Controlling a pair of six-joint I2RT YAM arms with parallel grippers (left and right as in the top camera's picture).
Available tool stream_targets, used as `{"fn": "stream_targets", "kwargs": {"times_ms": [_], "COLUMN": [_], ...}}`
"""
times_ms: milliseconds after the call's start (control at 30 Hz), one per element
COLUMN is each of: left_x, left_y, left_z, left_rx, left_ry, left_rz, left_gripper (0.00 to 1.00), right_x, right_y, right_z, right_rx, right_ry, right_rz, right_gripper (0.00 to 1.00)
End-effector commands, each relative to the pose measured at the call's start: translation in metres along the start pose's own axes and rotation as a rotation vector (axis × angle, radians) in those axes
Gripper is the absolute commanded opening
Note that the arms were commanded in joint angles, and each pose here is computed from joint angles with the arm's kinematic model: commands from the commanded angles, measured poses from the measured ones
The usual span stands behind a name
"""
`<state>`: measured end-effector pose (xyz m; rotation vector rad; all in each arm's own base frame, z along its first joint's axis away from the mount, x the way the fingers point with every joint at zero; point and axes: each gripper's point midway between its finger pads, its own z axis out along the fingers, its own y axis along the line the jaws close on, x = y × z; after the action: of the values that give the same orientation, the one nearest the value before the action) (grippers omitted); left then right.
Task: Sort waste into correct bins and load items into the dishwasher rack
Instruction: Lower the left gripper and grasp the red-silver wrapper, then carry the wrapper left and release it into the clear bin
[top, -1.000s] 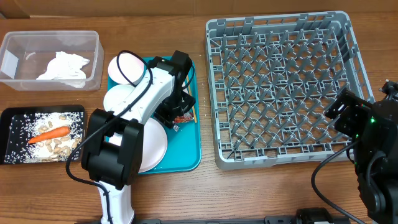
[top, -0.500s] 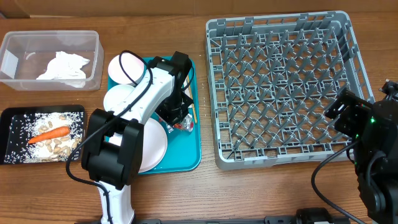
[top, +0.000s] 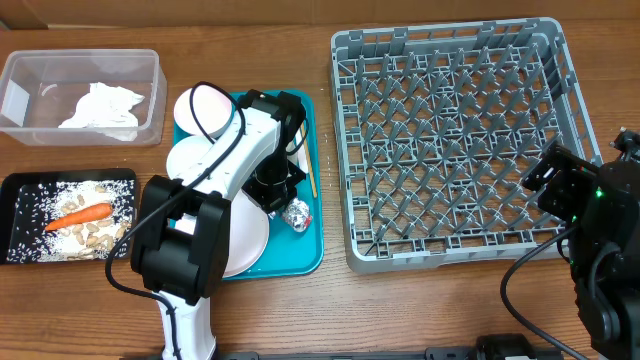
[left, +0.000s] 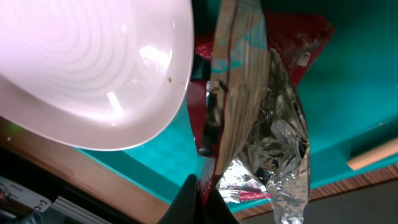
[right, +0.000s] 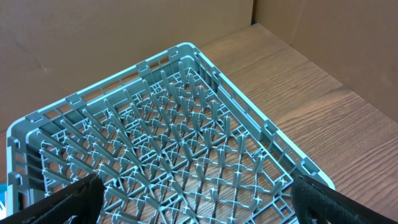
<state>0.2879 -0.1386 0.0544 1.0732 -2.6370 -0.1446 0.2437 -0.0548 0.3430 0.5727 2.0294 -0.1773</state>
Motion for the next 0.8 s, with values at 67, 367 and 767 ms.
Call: {"fn": "stream_targets", "kwargs": {"times_ms": [67,367,767], "left_x": [0.008,0.018,-0.045], "left_y": [-0.01,-0.007,-0.003], "left_z": [-0.027,-0.08,-0.157], "left_rx": [0.087,0.256,0.482], "left_ry": [-0.008,-0.086,-0.456], "left_rz": [0.085,0.129,0.028], "left_gripper": [0.04,0.04,0.04], "right_x": [-0.011,-0.011,-0.011], "right_y": [-0.001,-0.001,-0.001], "right_z": [-0.009,-0.009,-0.009], "right_rx": [-0.004,-0.004,-0.004], "right_ry": [-0.038,-0.038,-0.038], "right_rz": [0.021,0.021,0.021], "right_gripper": [1.0,1.0,1.0]}}
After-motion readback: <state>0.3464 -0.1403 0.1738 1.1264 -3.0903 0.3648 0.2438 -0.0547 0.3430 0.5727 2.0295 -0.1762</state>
